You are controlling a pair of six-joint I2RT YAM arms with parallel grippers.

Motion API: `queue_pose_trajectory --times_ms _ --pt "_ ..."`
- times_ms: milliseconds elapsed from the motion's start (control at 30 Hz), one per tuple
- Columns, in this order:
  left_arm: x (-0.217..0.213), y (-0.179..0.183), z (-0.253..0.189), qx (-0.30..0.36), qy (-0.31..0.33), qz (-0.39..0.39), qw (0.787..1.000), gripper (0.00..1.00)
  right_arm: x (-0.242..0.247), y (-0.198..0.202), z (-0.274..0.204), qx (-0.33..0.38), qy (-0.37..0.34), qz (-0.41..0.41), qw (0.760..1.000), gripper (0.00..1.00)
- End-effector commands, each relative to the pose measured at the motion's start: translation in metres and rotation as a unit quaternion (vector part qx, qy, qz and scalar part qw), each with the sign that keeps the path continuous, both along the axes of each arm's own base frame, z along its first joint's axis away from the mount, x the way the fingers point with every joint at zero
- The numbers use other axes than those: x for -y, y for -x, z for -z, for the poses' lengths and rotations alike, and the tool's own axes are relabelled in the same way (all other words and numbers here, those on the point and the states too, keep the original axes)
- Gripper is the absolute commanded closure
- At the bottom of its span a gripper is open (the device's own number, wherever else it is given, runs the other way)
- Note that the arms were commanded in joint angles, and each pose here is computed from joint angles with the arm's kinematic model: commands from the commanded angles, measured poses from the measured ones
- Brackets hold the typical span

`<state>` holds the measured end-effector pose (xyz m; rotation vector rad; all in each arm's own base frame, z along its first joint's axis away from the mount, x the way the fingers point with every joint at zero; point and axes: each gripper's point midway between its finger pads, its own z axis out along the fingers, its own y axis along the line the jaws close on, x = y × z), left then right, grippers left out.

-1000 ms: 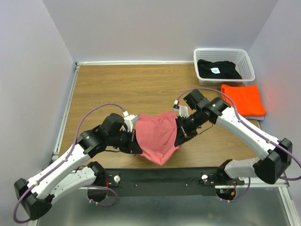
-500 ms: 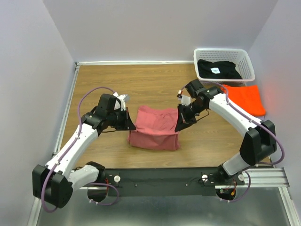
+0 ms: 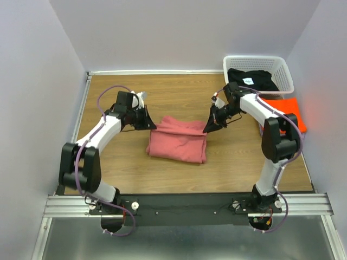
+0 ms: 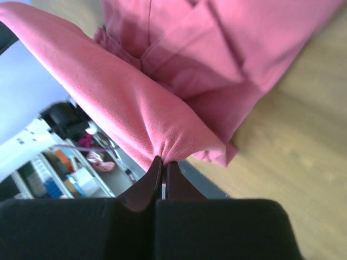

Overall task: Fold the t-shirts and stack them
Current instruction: Fold the tshirt

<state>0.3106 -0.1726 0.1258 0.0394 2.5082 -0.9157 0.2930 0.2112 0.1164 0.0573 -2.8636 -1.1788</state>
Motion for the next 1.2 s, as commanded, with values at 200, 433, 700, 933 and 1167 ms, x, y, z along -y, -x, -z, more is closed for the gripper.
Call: queue_pose_trajectory --times_ms 200,433,700,933,1167 --pt "0.005 -0.100 0.026 0.049 -0.012 -0.003 0.999 1.00 0.018 -0.058 0.052 0.006 0.022 0.047 0.999 1.00" --pt "0.018 -0.126 0.036 0.069 -0.010 0.007 0.998 0.95 0.030 -0.063 0.070 0.028 0.054 0.089 0.994 1.00" --pt "0.056 -0.137 0.024 0.119 -0.017 0.041 0.992 0.91 0.046 -0.057 0.097 0.033 0.108 0.127 0.985 1.00" --pt "0.055 -0.158 0.016 0.142 -0.020 0.009 0.990 0.91 0.059 -0.037 0.128 0.015 0.145 0.144 0.979 1.00" --pt "0.053 -0.163 0.042 0.128 -0.041 0.003 0.991 0.84 0.059 -0.037 0.124 0.026 0.142 0.149 0.978 0.99"
